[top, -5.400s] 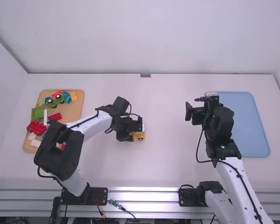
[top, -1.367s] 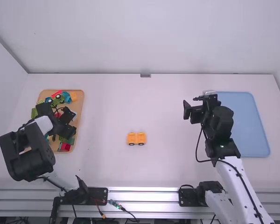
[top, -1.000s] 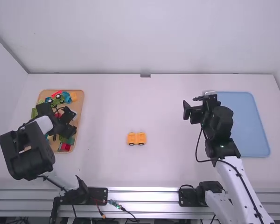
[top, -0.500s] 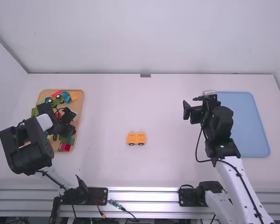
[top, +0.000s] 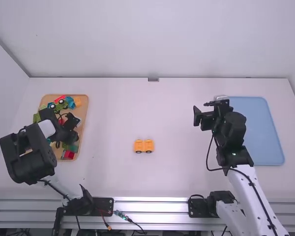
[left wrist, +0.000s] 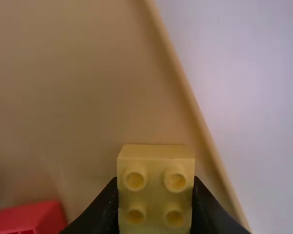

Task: Assemble lego blocks to make yellow taxi

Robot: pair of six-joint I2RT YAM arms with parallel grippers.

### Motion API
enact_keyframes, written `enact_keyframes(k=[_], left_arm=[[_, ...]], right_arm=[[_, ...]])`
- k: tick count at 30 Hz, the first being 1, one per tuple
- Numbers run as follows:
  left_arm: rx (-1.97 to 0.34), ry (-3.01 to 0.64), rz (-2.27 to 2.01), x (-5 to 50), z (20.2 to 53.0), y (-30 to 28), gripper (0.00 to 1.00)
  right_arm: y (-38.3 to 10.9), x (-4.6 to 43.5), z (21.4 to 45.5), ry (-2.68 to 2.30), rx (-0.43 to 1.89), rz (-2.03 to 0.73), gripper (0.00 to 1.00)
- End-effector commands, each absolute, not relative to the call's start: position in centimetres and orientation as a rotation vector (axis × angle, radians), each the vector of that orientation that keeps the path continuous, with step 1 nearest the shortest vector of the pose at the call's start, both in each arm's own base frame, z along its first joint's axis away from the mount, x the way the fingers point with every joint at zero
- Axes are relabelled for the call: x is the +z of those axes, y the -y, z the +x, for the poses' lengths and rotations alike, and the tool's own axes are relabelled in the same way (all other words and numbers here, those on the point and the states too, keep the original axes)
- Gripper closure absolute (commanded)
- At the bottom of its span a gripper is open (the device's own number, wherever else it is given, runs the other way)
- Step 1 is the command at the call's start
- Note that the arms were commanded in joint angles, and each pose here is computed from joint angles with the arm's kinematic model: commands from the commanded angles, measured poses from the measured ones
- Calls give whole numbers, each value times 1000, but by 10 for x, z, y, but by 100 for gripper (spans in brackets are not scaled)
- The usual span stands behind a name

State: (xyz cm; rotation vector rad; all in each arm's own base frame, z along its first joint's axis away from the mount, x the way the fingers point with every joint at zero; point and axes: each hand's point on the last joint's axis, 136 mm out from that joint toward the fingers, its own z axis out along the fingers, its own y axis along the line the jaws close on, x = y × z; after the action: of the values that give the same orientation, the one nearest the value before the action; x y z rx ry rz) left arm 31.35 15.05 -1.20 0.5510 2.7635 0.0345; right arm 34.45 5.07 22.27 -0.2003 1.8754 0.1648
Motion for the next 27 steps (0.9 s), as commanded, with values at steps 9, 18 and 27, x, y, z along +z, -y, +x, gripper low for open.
enact_keyframes(k=[9,18,27], left_arm=[[-121,-2685,414,24,350,-140,84],[-225,-2697,725,50,361,-77,89],[-72,-2561,1225,32,356,15,89]], right_arm=[[-51,231,347,-1860,167,-202,1],[-51,231,347,-1860,167,-201,1],[-50,228,346,-1872,164,-199,1]])
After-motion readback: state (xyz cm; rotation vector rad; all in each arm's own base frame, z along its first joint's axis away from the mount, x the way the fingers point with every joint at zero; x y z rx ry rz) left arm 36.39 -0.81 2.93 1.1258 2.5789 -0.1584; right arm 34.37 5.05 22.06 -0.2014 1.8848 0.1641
